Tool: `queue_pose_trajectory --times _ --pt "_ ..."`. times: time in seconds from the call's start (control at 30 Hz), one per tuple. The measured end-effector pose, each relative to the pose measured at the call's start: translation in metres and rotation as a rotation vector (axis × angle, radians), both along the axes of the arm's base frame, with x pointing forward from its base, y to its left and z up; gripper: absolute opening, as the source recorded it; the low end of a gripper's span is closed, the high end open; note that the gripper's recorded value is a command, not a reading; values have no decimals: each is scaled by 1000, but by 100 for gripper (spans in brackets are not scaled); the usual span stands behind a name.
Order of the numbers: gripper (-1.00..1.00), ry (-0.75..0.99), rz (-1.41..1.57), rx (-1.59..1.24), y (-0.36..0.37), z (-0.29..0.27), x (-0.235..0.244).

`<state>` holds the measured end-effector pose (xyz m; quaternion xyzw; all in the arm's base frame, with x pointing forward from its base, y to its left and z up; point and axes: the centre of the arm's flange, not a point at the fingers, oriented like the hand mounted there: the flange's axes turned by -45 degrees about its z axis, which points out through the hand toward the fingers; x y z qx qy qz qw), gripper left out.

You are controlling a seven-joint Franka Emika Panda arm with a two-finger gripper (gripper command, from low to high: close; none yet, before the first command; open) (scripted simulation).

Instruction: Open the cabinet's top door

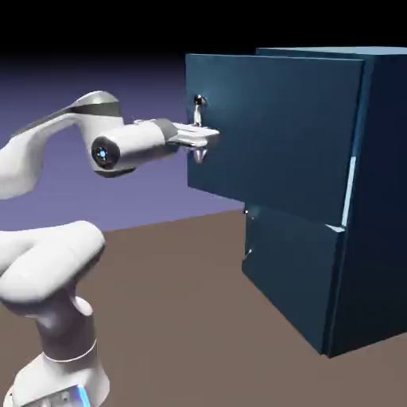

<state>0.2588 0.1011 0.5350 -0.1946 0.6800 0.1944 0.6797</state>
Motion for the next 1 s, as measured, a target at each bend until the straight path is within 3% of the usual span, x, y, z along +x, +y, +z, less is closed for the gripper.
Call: queue_pose_trajectory --times 1.0 --pt "-100 0 539 0 -194 0 -73"
